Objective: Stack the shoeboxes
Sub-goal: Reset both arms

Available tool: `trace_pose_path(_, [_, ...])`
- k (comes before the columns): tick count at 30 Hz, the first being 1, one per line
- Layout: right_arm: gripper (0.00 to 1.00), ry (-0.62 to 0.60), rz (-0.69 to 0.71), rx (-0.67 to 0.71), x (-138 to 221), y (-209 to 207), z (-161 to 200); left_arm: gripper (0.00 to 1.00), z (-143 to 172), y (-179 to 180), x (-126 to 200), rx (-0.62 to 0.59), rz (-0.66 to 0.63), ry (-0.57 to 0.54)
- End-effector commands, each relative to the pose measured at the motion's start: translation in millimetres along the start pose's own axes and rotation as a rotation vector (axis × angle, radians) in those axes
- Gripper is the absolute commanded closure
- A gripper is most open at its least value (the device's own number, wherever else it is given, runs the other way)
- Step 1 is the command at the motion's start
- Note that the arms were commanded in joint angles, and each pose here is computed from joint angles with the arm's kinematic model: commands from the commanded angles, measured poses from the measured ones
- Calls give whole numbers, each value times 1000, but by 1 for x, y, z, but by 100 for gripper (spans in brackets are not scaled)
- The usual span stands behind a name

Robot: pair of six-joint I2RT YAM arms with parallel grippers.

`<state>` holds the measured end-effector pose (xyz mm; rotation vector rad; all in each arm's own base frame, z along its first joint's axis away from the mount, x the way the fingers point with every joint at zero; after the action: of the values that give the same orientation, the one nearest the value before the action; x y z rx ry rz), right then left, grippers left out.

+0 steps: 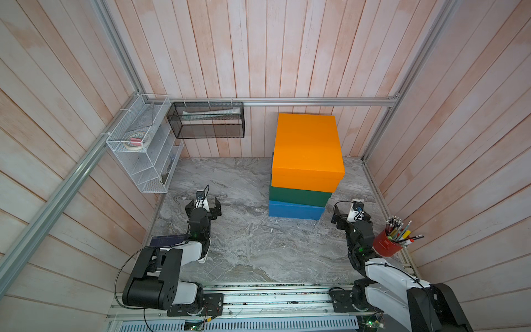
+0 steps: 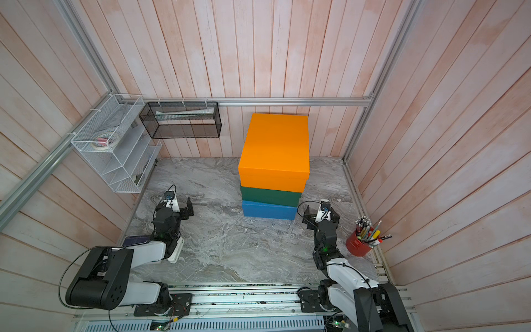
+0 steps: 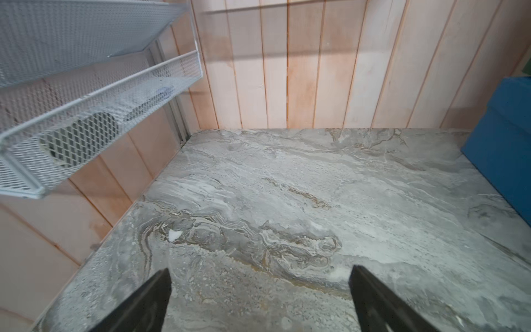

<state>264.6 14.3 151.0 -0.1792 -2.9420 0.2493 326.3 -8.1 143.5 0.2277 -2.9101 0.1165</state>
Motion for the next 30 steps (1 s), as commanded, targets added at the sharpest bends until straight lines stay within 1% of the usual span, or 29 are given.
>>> trace_pose_path(1, [2, -44, 71, -41, -2, -11, 0, 0, -11, -7, -8, -7, 65, -47])
trace_pose_path(4, [2, -48, 80, -36, -11, -15, -1, 0, -7, -2, -11, 2, 66, -67])
trace_pose_path(6, [2, -52, 89, -40, -18, -17, -2, 0, -6, 5, -14, 35, 50, -60])
trace_pose_path(9, [2, -58, 96, -45, -27, -20, -4, 0, -4, 13, -15, 82, 77, -52])
trace_pose_path(12, [2, -69, 111, -63, -35, -25, -6, 0, -2, 18, -10, 106, 98, -76])
trace_pose_path(15, [2, -56, 108, -30, -47, -25, -7, 0, 3, 21, -4, 114, 103, -102])
trace_pose_path(17, [2, -57, 104, -34, -48, -27, 0, 0, 5, 21, -3, 117, 100, -107])
trace_pose_path(19, [2, -78, 93, -60, -46, -29, 11, 0, 4, 22, -3, 119, 99, -113])
trace_pose_path(21, [2, -165, 87, -66, -37, -31, 9, 0, 5, 22, -3, 119, 99, -107])
trace_pose_path(22, [2, -157, 76, -72, -36, -31, 9, 0, 4, 22, -3, 120, 100, -110])
trace_pose_path(24, [2, -137, 11, -72, -38, -30, 11, 0, 4, 22, -3, 119, 99, -108])
trace_pose_path(27, [2, -111, -72, -86, -52, -28, 10, 0, 4, 22, -4, 119, 98, -107])
trace_pose_path(30, [2, -93, -85, -66, -55, -25, 11, 0, 4, 22, -4, 119, 96, -106])
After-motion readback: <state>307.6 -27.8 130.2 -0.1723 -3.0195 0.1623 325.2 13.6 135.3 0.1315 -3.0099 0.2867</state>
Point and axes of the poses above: each gripper's point midway between its finger pads, its own x axis back along the fingers, its own y axis along the line the jaws close on, z = x × y, the point moved 6 cm from there along x, back along the fingers, and after that the axes turned 9 degrees about x, right-handed, at the moved point
